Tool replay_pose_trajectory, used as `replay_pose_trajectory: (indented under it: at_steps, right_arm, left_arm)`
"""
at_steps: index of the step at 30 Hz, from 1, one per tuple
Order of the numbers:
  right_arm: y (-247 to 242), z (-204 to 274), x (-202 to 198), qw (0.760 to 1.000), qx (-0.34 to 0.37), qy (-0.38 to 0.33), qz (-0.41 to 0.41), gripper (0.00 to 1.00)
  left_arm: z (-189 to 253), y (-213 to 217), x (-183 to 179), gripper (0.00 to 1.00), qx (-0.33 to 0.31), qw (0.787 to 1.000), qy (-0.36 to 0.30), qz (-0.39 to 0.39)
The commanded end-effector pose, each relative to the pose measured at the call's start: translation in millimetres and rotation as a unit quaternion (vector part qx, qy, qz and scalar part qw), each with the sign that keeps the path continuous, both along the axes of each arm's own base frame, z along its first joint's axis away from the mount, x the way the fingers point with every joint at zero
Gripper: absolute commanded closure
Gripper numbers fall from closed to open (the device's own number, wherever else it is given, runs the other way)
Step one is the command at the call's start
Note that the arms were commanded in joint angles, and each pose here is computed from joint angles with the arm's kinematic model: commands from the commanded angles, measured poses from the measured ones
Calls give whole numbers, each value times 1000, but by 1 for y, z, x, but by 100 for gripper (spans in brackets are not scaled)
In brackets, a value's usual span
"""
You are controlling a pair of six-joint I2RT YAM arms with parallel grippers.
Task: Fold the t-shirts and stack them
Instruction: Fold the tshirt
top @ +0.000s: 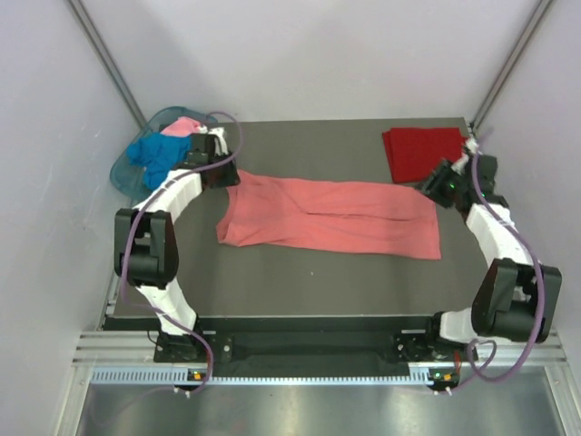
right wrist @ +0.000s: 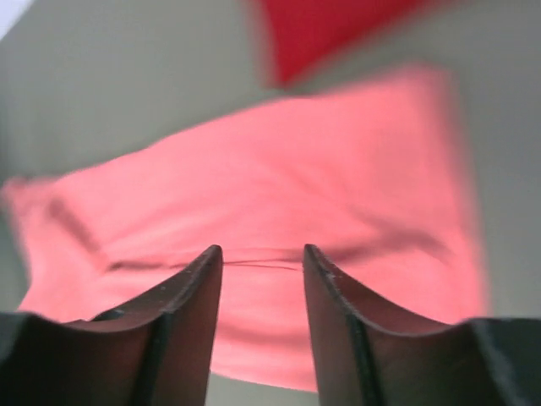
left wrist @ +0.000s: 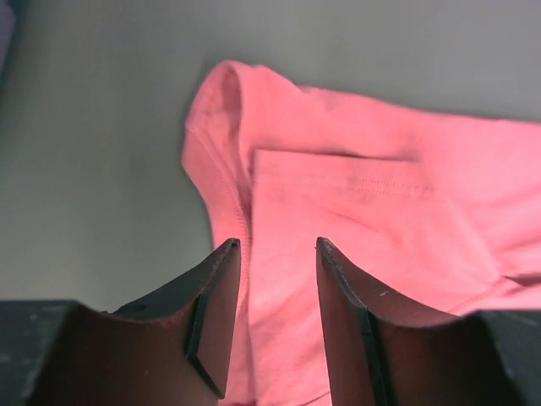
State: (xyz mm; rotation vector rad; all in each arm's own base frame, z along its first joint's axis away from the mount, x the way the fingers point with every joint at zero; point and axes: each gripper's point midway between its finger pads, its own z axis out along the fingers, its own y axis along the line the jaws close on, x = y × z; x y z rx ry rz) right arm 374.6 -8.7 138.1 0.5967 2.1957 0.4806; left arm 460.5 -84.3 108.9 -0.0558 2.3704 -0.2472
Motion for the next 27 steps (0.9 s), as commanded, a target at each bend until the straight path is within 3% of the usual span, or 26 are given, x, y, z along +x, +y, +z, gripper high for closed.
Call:
replay_pose_trajectory:
  at_steps: [1, 5, 8, 14, 21, 27]
  right_arm:
    - [89, 52, 34, 977, 11, -101, 187, 54]
    - [191, 42, 51, 940, 28, -91, 329, 51]
    - [233, 54, 69, 918, 45, -120, 375, 50]
    - [322, 18, 101, 888, 80, -108, 439, 50]
    - [390, -17, 100, 854, 95, -101, 501, 49]
    - [418, -53, 93, 847, 104, -72, 516, 44]
  left_arm:
    - [24, 9, 13, 54, -113, 993, -9, -19]
    - [20, -6, 19, 56, -140, 987, 17, -74]
    - [9, -11, 23, 56, -151, 984, 27, -90]
    - [-18, -16, 27, 58, -164, 980, 58, -102]
    - [-45, -13, 23, 58, -151, 980, 88, -99]
    - [-53, -10, 19, 59, -141, 980, 94, -103]
